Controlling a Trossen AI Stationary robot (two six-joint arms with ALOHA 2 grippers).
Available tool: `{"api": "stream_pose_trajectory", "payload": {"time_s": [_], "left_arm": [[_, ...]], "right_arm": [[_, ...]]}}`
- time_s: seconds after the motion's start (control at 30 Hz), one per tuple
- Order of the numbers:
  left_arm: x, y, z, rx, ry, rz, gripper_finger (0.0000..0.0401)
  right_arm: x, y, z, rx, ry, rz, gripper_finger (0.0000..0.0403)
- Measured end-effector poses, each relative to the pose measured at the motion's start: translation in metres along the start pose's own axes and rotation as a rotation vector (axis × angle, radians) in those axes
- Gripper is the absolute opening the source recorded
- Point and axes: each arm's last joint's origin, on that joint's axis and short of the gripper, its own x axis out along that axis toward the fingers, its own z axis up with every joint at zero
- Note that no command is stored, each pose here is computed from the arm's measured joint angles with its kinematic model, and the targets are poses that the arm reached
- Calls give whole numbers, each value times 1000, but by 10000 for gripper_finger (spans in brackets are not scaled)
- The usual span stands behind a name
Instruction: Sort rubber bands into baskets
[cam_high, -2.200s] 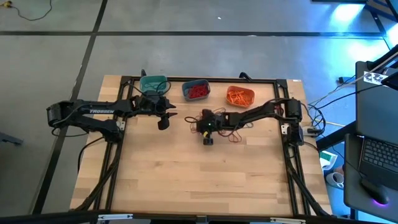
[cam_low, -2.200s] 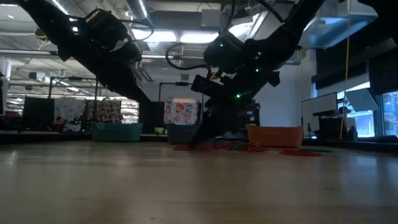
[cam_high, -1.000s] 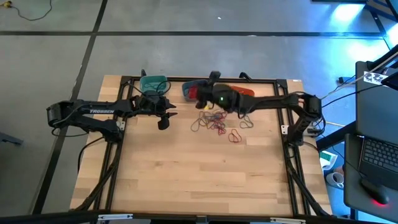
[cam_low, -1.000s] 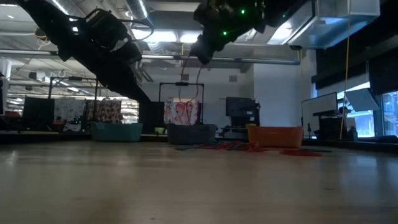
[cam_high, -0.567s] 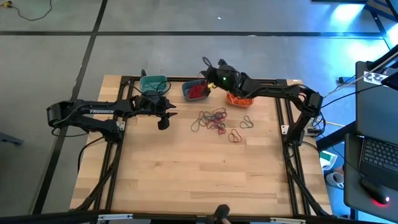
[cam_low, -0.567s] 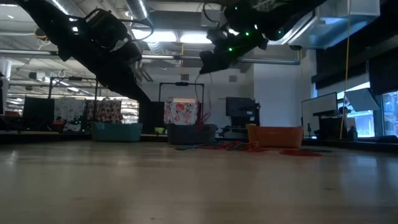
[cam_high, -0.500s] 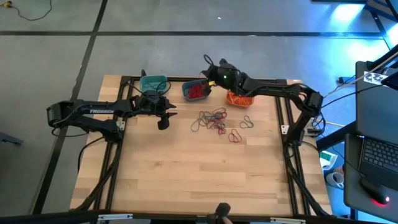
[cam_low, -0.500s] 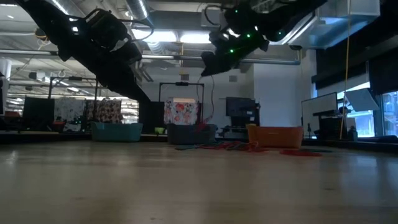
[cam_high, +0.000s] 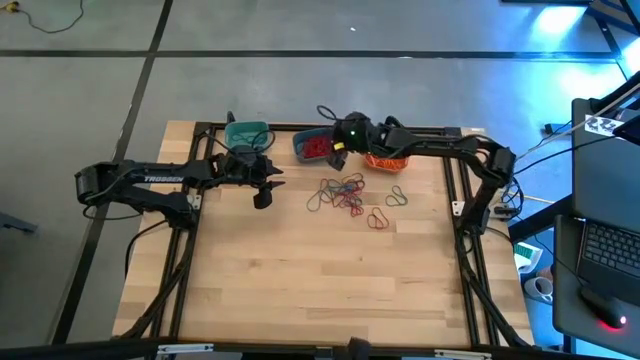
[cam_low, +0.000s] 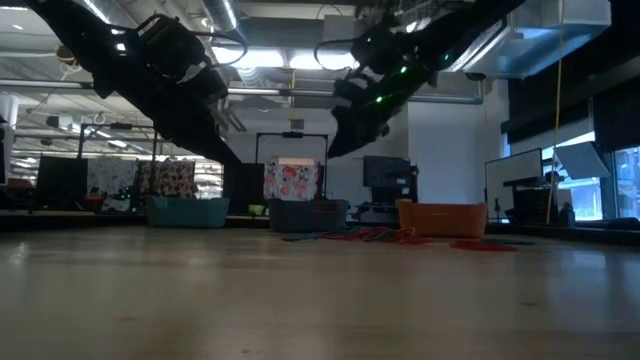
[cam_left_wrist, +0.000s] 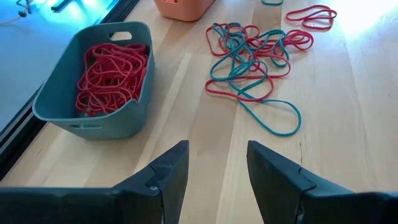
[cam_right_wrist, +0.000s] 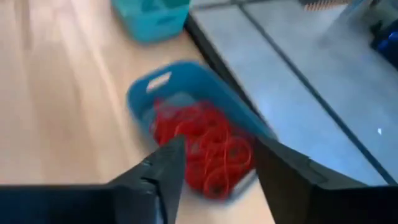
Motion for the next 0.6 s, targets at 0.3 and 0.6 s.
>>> {"api": "stream_pose_trajectory", "payload": {"time_s": [0.3, 0.6], "left_arm": [[0, 0, 0, -8, -4, 1, 160], [0, 0, 0, -15, -3, 1, 160]], "right_arm": [[-31, 63, -17, -130, 237, 323, 220], [-25, 123, -56, -278, 377, 386, 221]]}}
